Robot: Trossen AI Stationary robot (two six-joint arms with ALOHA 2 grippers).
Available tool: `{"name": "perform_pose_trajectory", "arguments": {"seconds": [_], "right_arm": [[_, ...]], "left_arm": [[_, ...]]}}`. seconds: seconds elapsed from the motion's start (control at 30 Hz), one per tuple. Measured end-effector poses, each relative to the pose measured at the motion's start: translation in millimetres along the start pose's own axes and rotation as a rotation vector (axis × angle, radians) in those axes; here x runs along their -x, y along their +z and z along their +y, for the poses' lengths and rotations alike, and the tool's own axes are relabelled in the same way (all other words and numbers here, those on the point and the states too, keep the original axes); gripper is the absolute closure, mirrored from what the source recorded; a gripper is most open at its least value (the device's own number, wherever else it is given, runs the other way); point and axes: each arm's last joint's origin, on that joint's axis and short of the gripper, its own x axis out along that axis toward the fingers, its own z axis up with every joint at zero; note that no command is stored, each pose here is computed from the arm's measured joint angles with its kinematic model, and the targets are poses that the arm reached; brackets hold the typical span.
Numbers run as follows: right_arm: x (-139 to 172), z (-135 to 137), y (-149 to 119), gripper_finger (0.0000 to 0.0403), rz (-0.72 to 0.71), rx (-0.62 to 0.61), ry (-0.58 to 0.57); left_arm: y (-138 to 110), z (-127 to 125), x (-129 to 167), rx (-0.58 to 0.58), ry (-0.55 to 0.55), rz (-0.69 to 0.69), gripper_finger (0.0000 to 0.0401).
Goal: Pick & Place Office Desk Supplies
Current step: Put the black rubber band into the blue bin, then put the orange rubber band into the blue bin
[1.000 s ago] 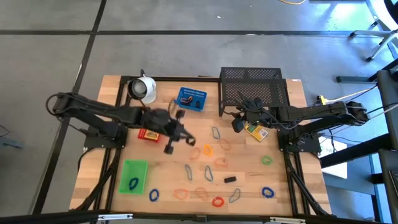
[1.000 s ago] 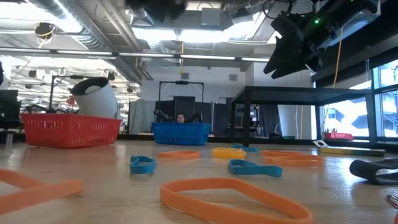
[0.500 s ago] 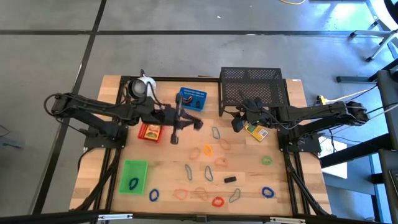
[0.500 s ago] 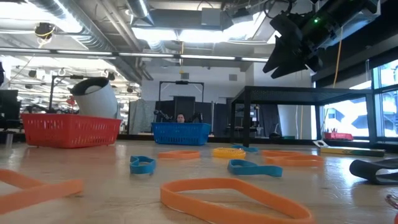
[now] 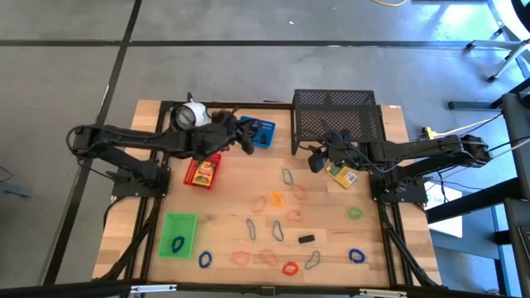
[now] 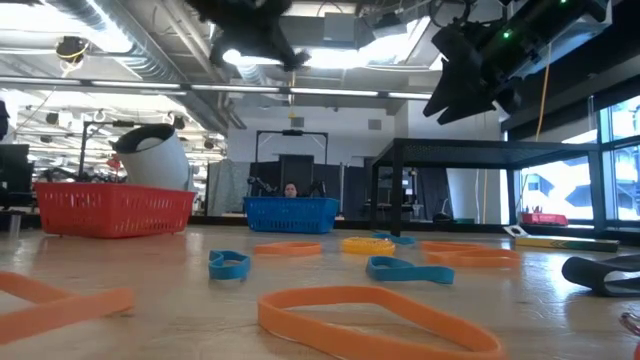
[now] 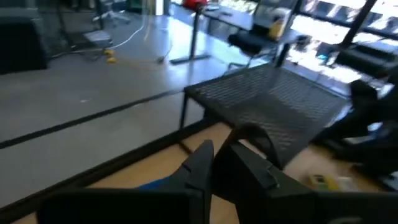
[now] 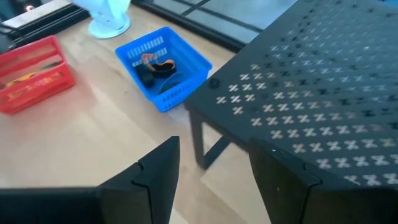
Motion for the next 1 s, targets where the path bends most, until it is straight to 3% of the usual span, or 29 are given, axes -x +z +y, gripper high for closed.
{"name": "perform_pose_trajectory", "arguments": {"seconds": [0.33, 0.5, 0.83, 1.0], "right_arm": [[-1.4, -3.0, 2.4, 0.0208, -0.031, 0.031, -0.051], [-2.8, -5.0, 3.4, 0.0208, -0.032, 0.03, -0.061], [-5.7, -9.1, 5.9, 0.0208, -0.032, 0.023, -0.079], [-7.1, -11.1, 6.9, 0.0208, -0.03, 0.017, -0.086]], "left_arm": [[-54.8, 14.0, -65.9, -0.195, 0.144, 0.205, 0.0348], [-76.5, 23.3, -87.8, -0.211, 0.198, 0.272, 0.0356], [-76.2, 26.1, -91.9, -0.197, 0.168, 0.285, 0.037], [-77.7, 20.5, -91.1, -0.174, 0.045, 0.329, 0.0362]]}}
